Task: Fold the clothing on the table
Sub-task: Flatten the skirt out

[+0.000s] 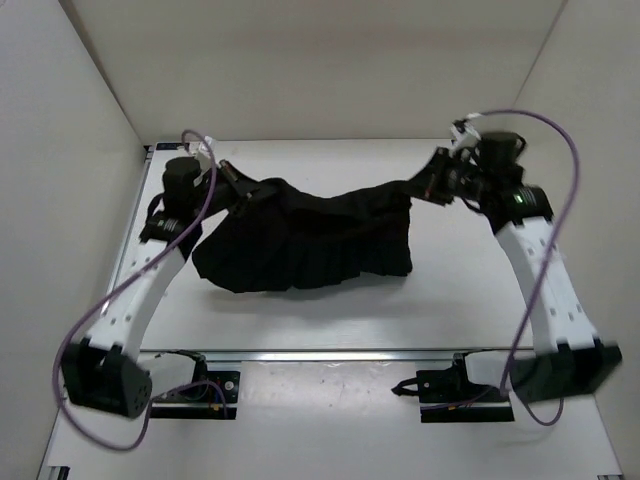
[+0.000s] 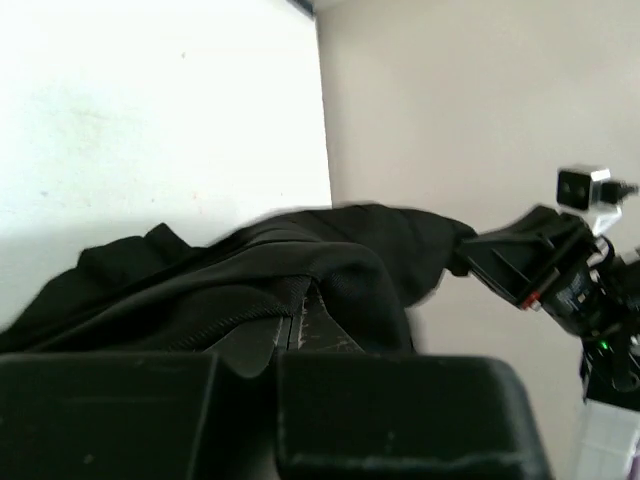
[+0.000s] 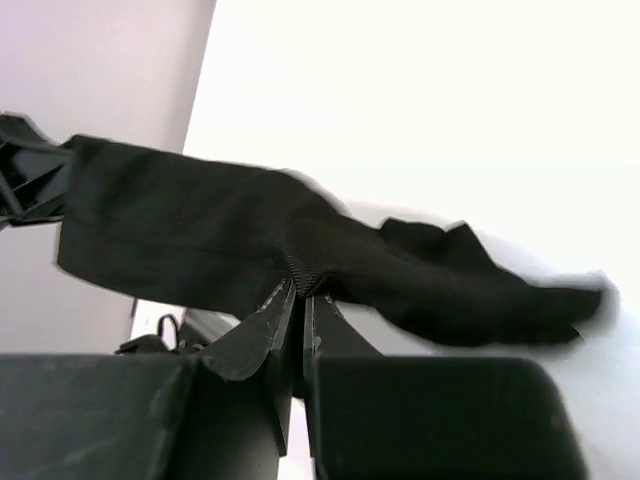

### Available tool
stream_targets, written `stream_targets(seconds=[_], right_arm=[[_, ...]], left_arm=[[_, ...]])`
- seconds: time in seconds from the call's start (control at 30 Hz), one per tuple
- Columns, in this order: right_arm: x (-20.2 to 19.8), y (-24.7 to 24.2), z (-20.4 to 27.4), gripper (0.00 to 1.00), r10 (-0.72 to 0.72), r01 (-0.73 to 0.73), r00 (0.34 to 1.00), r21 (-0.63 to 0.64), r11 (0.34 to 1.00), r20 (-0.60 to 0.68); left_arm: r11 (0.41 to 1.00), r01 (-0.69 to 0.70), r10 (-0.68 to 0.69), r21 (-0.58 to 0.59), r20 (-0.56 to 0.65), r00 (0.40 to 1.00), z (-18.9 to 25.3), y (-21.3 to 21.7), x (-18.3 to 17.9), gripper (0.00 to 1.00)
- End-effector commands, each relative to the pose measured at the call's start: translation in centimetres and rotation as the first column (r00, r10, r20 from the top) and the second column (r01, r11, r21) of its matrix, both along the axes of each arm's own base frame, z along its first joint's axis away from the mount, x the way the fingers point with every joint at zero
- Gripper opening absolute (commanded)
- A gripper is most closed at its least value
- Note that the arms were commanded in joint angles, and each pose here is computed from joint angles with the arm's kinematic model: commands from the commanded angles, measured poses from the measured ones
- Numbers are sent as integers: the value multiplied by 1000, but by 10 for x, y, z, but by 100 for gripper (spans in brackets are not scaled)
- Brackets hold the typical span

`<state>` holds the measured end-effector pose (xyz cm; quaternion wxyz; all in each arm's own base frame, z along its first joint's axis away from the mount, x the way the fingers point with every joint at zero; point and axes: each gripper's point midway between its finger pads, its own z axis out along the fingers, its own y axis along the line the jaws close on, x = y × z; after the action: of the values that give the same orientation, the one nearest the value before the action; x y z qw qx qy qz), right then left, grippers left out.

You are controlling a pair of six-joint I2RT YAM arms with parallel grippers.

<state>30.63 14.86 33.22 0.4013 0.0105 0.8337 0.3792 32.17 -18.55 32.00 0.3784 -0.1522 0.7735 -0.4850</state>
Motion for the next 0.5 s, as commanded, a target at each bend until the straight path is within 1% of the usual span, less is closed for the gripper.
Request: stream_targets(seconds=[0.0, 0.03, 0.07, 0.1, 0.13, 0.17, 0.2, 0.23, 0.27, 0.3, 0.33, 0.37, 0.4, 0.43, 0.47], right_arm=[[53, 30, 10, 0, 66, -65, 998, -5, 998, 20], [70, 37, 36, 0, 65, -64, 995, -11, 998, 74], [71, 44, 49, 0, 76, -74, 992, -24, 997, 98], [81, 46, 78, 0, 77, -73, 984, -30, 997, 160], [85, 48, 90, 1, 73, -68, 981, -34, 997, 178], [89, 50, 113, 0, 77, -72, 972, -30, 997, 221], [95, 49, 123, 0, 73, -70, 971, -22, 997, 226], [95, 41, 131, 0, 62, -60, 970, -16, 998, 235], [97, 35, 126, 0, 58, -56, 976, -13, 998, 210], [96, 33, 109, 0, 61, -58, 985, -21, 998, 163], [100, 29, 76, 0, 51, -47, 995, -45, 998, 86], [95, 23, 71, 1, 42, -38, 995, -51, 998, 88], [85, 20, 47, 0, 37, -35, 999, -53, 998, 38], [72, 13, 16, 0, 26, -28, 999, -63, 998, -20], [68, 5, 2, 0, -1, -3, 999, -61, 998, -54]], left_arm=[[990, 76, -74, -116, 16, 997, 20, -12, 39, 0], [989, 77, -73, -126, 40, 997, 34, -12, 55, 0], [984, 112, -96, -141, 119, 988, 69, -10, 60, 0], [982, 115, -96, -148, 126, 987, 74, -9, 72, 0], [981, 127, -101, -148, 171, 980, 96, -6, 79, 0], [982, 123, -94, -144, 194, 977, 107, -1, 82, 0], [983, 119, -89, -138, 206, 974, 118, 2, 87, 0], [982, 132, -98, -136, 231, 968, 128, 7, 85, 0], [982, 135, -107, -131, 202, 974, 117, 8, 86, 0], [981, 141, -114, -134, 194, 974, 114, 9, 82, 0], [978, 154, -132, -140, 153, 979, 96, 10, 74, 0], [975, 155, -146, -157, 66, 987, 59, 9, 68, 0], [969, 193, -182, -157, 82, 980, 56, 5, 54, 0], [970, 183, -187, -160, -10, 982, 19, 6, 39, 0], [969, 198, -214, -148, -100, 972, -24, 5, 23, 0]])
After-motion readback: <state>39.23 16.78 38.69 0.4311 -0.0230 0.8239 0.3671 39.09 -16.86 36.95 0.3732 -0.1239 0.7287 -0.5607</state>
